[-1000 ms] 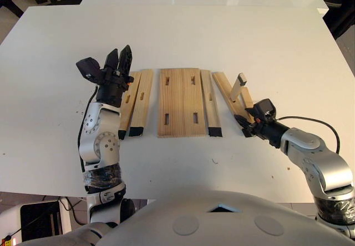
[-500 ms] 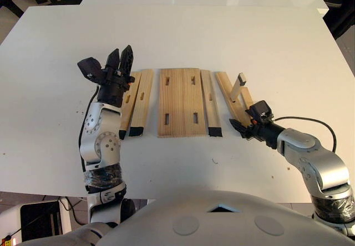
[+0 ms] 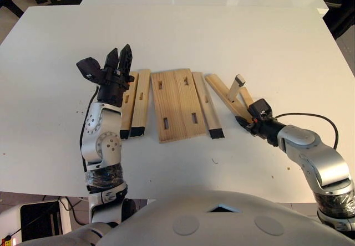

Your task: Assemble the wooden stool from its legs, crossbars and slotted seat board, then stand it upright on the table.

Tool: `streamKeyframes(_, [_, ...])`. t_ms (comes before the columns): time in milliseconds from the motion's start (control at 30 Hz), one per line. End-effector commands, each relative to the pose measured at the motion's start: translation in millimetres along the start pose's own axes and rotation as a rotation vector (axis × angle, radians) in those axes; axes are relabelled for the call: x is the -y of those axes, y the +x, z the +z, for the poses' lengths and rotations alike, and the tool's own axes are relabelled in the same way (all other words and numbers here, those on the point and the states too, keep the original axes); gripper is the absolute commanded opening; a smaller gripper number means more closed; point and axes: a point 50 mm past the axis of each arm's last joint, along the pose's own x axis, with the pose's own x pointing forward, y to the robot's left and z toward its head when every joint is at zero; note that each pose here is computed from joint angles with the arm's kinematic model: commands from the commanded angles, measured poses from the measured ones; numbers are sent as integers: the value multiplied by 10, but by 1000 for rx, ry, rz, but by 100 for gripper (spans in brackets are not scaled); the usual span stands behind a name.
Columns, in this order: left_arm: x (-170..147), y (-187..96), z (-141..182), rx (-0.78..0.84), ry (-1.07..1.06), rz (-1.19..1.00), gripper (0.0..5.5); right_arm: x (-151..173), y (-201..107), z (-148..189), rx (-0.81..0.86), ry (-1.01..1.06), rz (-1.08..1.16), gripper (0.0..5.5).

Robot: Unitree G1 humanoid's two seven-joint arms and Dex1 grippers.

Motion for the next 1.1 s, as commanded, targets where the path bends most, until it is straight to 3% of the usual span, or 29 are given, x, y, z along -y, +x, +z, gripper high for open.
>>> streamKeyframes(33, [-21,19,22,4,9,7,248,157,15,284,101,31,-45,205])
streamKeyframes(200, [-10,124,169,44,-23,-22,248,488,36,879,350,288,-9,205])
streamKeyframes(333, [259,346,385,82,-132,-205,248,701,-42,1465,686,600,268,205])
streamKeyframes(400, [478,488,539,102,-210,-356,248,700,-140,1656,820,648,433,205])
streamKeyframes(700, [1087,617,862,49,-514,-785,248,601,-397,1842,958,454,787,205])
streamKeyframes(900, [1132,587,873,-75,-571,-882,301,711,-607,1875,967,247,884,205])
streamKeyframes(1100, [1206,483,879,-160,-638,-987,301,552,-611,1858,873,67,1011,205])
